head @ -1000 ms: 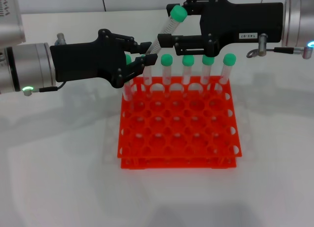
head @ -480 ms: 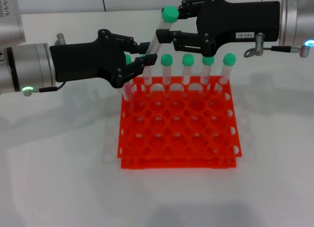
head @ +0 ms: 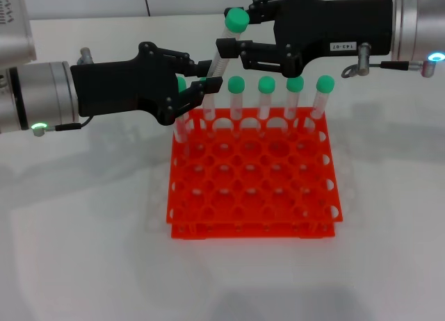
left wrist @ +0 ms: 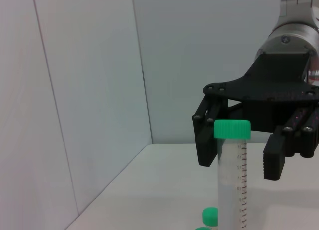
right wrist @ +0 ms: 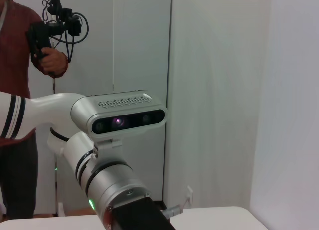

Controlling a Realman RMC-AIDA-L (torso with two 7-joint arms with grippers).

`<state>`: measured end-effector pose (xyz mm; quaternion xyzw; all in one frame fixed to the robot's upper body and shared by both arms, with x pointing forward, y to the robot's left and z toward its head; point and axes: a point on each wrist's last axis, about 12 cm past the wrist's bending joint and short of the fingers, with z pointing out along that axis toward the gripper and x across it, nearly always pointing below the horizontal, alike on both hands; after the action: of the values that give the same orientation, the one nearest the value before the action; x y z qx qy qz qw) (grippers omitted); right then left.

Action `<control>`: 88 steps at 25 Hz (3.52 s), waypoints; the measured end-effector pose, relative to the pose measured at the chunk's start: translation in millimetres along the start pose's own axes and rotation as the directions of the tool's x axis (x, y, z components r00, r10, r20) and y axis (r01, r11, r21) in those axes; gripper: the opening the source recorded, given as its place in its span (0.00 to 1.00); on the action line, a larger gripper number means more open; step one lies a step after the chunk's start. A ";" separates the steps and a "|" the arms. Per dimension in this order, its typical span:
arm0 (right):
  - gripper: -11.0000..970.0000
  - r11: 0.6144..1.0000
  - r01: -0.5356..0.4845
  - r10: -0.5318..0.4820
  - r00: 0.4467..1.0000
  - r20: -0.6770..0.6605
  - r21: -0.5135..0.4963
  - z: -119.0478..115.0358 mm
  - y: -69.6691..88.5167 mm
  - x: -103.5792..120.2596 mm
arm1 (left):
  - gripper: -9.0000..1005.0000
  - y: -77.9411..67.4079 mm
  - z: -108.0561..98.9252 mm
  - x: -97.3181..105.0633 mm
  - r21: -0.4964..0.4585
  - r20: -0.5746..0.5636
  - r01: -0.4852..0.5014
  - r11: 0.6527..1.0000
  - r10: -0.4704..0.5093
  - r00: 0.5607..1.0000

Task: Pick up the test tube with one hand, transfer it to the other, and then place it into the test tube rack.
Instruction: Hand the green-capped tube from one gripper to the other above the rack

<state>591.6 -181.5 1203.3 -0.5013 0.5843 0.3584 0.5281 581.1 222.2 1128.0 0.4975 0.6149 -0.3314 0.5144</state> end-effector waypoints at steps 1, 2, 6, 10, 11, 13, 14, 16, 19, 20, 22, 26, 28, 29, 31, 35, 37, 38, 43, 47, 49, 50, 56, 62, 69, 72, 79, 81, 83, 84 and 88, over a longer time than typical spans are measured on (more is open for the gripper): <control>0.43 1.000 0.000 0.000 1.000 0.000 0.000 0.0 0.0 0.0 | 0.28 0.0 0.0 0.0 0.000 0.000 0.000 1.000 0.000 1.000; 0.42 1.000 0.000 0.000 1.000 0.000 0.000 0.0 0.0 0.0 | 0.28 0.0 0.0 0.1 0.000 -0.001 0.000 1.000 0.000 1.000; 0.40 1.000 0.000 0.000 1.000 0.000 0.000 -0.1 -0.1 0.0 | 0.28 0.2 0.5 -0.3 0.003 -0.003 -0.002 1.000 0.002 1.000; 0.38 1.000 0.000 0.000 1.000 0.001 0.001 -0.1 -0.1 -0.1 | 0.29 0.4 0.9 -0.5 0.004 -0.004 -0.004 1.000 0.004 1.000; 0.38 1.000 -0.001 0.001 1.000 0.003 0.001 -0.1 -0.1 -0.3 | 0.29 0.4 0.9 -0.5 0.004 -0.005 -0.004 1.000 0.004 1.000; 0.37 1.000 -0.002 0.002 1.000 0.007 0.000 -0.1 0.0 -0.8 | 0.29 0.4 0.9 -0.5 0.004 -0.005 -0.004 1.000 0.004 1.000; 0.36 1.000 -0.002 0.002 1.000 0.009 -0.001 0.1 0.1 -1.0 | 0.29 0.4 0.8 -0.4 0.003 -0.005 -0.004 1.000 0.004 1.000; 0.35 1.000 -0.002 0.002 1.000 0.009 -0.003 0.7 0.5 -1.0 | 0.29 0.2 0.7 -0.1 0.003 -0.006 -0.003 1.000 0.003 1.000; 0.34 1.000 0.001 -0.001 1.000 0.007 -0.010 2.4 1.3 -1.3 | 0.29 0.2 0.6 0.0 0.003 -0.006 -0.003 1.000 0.003 1.000; 0.33 1.000 0.001 -0.001 1.000 0.007 -0.011 2.5 1.3 -1.5 | 0.29 0.2 0.6 0.0 0.003 -0.007 -0.003 1.000 0.003 1.000; 0.32 1.000 0.002 -0.002 1.000 0.007 -0.012 2.9 1.3 -1.7 | 0.29 0.2 0.7 0.1 0.003 -0.007 -0.003 1.000 0.003 1.000; 0.30 1.000 0.004 -0.004 1.000 0.007 -0.014 3.7 1.4 -2.3 | 0.29 0.3 0.7 0.0 0.003 -0.007 -0.003 1.000 0.003 1.000; 0.29 1.000 0.004 -0.004 1.000 0.008 -0.015 3.8 1.4 -2.5 | 0.29 0.3 0.7 0.0 0.003 -0.007 -0.002 1.000 0.002 1.000; 0.28 1.000 0.004 -0.004 1.000 0.009 -0.015 3.9 1.4 -2.6 | 0.29 0.2 0.7 0.0 0.003 -0.007 -0.002 1.000 0.002 1.000; 0.28 1.000 0.002 -0.002 1.000 0.012 -0.015 3.9 1.2 -2.9 | 0.29 0.2 0.5 0.0 0.002 -0.006 -0.001 1.000 0.001 1.000; 0.27 1.000 -0.002 0.002 1.000 0.015 -0.014 3.9 0.8 -2.9 | 0.30 0.2 0.9 -0.2 0.004 -0.006 -0.001 1.000 0.001 1.000; 0.27 1.000 -0.002 0.002 1.000 0.017 -0.011 4.1 0.6 -3.0 | 0.30 0.2 1.2 -0.4 0.004 -0.006 -0.001 1.000 0.001 1.000; 0.27 1.000 -0.002 0.003 1.000 0.017 -0.010 4.1 0.5 -3.1 | 0.30 0.2 1.2 -0.4 0.004 -0.006 -0.001 1.000 0.001 1.000; 0.27 1.000 -0.002 0.002 1.000 0.019 -0.010 4.4 0.5 -3.5 | 0.30 0.1 1.2 -0.1 0.005 -0.007 0.000 1.000 0.000 1.000; 0.27 1.000 -0.001 0.001 1.000 0.019 -0.011 4.8 0.6 -3.8 | 0.30 -0.1 1.0 0.2 0.005 -0.008 0.001 1.000 -0.001 1.000; 0.27 1.000 -0.001 0.001 1.000 0.019 -0.012 4.8 0.6 -3.9 | 0.30 -0.7 1.7 0.4 0.010 -0.010 0.002 1.000 -0.001 1.000; 0.27 1.000 -0.001 0.002 1.000 0.020 -0.012 4.9 0.6 -4.0 | 0.30 -1.0 2.1 0.5 0.012 -0.012 0.002 1.000 -0.001 1.000; 0.27 1.000 0.000 0.000 1.000 0.021 -0.014 4.9 0.8 -4.6 | 0.30 -1.4 2.1 1.0 0.013 -0.014 0.003 1.000 -0.003 1.000; 0.27 1.000 0.001 0.000 1.000 0.022 -0.015 4.9 0.9 -4.8 | 0.31 -1.1 1.9 0.7 0.010 -0.013 0.002 1.000 -0.002 1.000; 0.27 1.000 0.001 0.000 1.000 0.023 -0.013 5.0 0.7 -5.0 | 0.31 -1.1 1.7 0.6 0.012 -0.017 -0.001 1.000 0.001 1.000; 0.27 1.000 0.000 0.000 1.000 0.023 -0.013 5.0 0.6 -5.0 | 0.31 -1.3 1.7 0.5 0.014 -0.016 -0.001 1.000 0.002 1.000; 0.27 1.000 0.001 -0.001 1.000 0.022 -0.013 5.2 0.8 -5.0 | 0.42 -2.4 -0.5 1.4 0.010 -0.008 0.008 1.000 -0.008 1.000; 0.27 1.000 0.002 -0.001 1.000 0.022 -0.013 5.2 0.8 -5.0 | 0.46 -2.8 -1.8 2.1 0.005 -0.004 0.017 1.000 -0.017 1.000; 0.27 1.000 0.001 -0.001 1.000 0.021 -0.013 4.9 0.9 -4.6 | 0.50 -2.8 -2.1 1.9 0.005 -0.003 0.029 1.000 -0.029 1.000; 0.27 1.000 0.000 0.000 1.000 0.021 -0.012 4.8 0.9 -4.4 | 0.52 -2.8 -2.4 1.7 0.005 -0.003 0.033 0.999 -0.033 0.999; 0.27 1.000 -0.002 0.002 1.000 0.020 -0.010 3.9 1.3 -3.4 | 0.68 -3.1 -11.1 0.4 -0.018 -0.001 0.025 1.000 -0.025 1.000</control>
<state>591.2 -176.8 1205.8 -0.4998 0.5776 0.3670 0.5309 574.8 231.7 1130.1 0.4854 0.6244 -0.3319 0.5142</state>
